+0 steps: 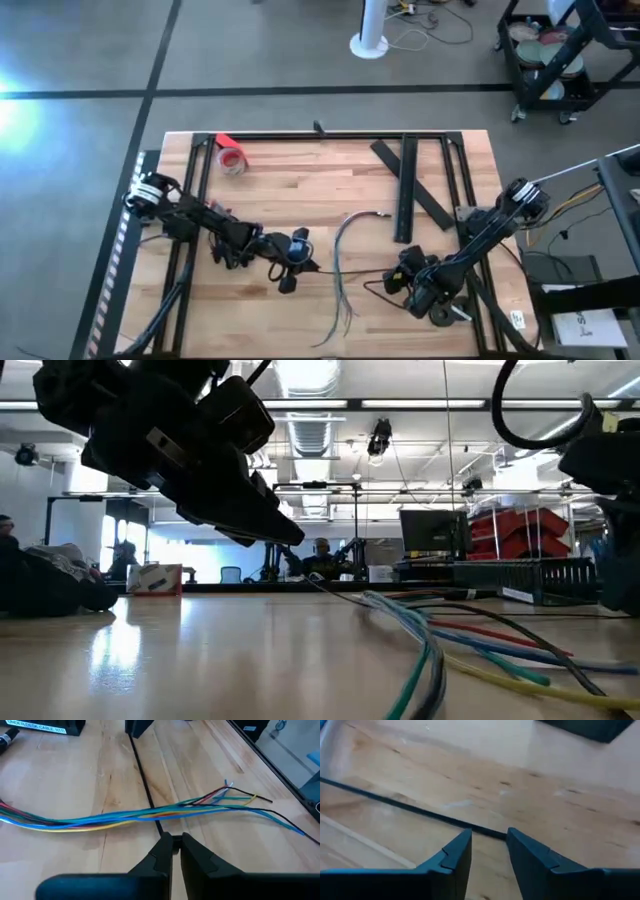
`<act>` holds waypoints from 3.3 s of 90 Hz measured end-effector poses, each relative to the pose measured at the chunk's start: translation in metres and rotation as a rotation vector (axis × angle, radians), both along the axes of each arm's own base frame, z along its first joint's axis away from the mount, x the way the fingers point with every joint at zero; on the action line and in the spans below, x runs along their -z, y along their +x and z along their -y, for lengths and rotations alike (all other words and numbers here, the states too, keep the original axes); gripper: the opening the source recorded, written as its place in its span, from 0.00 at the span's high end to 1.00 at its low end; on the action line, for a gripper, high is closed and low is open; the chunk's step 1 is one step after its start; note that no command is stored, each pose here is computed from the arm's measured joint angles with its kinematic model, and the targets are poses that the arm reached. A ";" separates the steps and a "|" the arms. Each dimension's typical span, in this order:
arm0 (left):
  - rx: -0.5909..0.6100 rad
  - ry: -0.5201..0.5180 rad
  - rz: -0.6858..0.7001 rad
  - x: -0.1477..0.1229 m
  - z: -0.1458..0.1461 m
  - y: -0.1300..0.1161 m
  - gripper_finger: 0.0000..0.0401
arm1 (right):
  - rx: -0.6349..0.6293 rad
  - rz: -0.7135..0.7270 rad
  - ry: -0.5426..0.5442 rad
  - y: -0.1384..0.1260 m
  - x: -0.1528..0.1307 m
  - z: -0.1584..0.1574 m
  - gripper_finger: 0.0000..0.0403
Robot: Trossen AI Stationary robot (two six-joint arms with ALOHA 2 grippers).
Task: Ziptie cables
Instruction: Wrap the zip tie around the cable bundle
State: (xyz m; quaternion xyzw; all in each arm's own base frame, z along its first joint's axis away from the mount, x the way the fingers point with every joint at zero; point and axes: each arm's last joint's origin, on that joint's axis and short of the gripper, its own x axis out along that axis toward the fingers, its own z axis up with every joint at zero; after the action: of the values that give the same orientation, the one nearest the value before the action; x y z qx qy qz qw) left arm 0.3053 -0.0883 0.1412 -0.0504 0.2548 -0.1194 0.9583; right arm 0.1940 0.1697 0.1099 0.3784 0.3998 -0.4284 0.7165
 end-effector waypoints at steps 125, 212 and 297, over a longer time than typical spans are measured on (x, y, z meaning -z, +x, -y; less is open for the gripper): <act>-0.031 -0.072 -0.026 0.000 0.003 -0.001 0.98 | -0.056 0.108 0.174 -0.005 -0.017 -0.018 0.59; 0.007 -0.128 0.013 0.020 0.019 0.017 0.98 | -0.071 0.063 -0.050 0.034 0.005 0.029 0.65; 0.001 -0.129 0.009 0.021 0.019 0.017 0.98 | -0.303 0.153 -0.207 0.071 -0.002 0.053 0.92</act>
State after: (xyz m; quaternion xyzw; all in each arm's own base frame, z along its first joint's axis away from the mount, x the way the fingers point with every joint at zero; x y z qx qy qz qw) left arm 0.3224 -0.1070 0.1206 -0.1115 0.2421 -0.1362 0.9542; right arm 0.2650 0.1168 0.1120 0.2698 0.3505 -0.3245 0.8361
